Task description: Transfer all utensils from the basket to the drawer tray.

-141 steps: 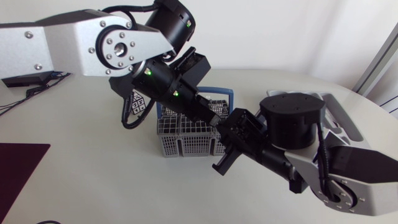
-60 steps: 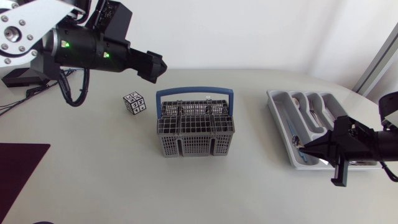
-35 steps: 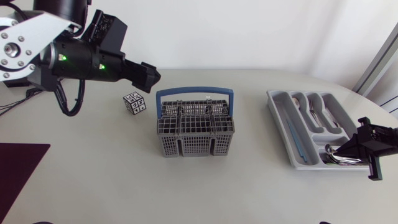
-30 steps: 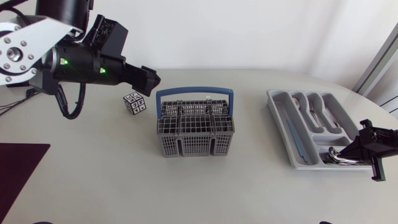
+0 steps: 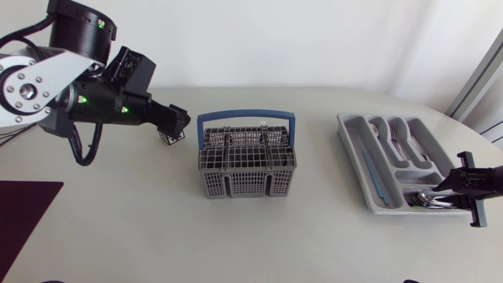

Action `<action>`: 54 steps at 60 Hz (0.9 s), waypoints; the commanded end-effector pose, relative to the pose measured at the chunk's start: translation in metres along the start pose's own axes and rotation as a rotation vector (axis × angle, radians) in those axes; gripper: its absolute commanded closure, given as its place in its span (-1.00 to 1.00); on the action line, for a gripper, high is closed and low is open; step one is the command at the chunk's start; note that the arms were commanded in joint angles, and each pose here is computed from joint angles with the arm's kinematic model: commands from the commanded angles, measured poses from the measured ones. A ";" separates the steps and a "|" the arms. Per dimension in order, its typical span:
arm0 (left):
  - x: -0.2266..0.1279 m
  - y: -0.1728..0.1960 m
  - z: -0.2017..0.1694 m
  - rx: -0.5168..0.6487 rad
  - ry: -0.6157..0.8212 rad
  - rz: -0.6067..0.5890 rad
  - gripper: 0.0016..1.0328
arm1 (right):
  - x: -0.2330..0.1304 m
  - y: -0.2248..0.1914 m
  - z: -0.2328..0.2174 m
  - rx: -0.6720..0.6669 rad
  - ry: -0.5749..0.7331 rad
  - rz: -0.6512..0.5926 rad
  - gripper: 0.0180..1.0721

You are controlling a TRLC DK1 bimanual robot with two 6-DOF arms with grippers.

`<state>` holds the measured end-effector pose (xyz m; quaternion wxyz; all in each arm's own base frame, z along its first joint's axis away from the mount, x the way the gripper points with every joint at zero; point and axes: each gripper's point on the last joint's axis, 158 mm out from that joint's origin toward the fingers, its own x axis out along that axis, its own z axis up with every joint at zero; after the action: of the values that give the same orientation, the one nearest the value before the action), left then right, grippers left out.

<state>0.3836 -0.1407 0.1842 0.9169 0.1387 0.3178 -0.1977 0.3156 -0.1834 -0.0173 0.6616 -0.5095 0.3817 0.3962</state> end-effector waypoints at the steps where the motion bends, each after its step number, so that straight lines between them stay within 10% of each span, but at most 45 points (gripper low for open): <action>1: -0.001 0.006 -0.011 0.016 0.008 0.015 -0.91 | -0.012 0.002 0.005 -0.023 0.000 0.006 -0.24; 25: 0.023 0.020 -0.064 0.028 0.115 0.035 -0.91 | -0.060 -0.006 0.129 0.097 -0.198 0.015 -0.25; 54: 0.077 0.010 -0.116 0.087 0.282 -0.019 -0.91 | 0.013 -0.037 0.324 0.265 -0.290 -0.055 -0.25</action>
<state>0.3833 -0.1082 0.0611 0.8627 0.1899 0.4280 -0.1911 0.3842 0.1111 0.0653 0.7696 -0.4099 0.2792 0.4022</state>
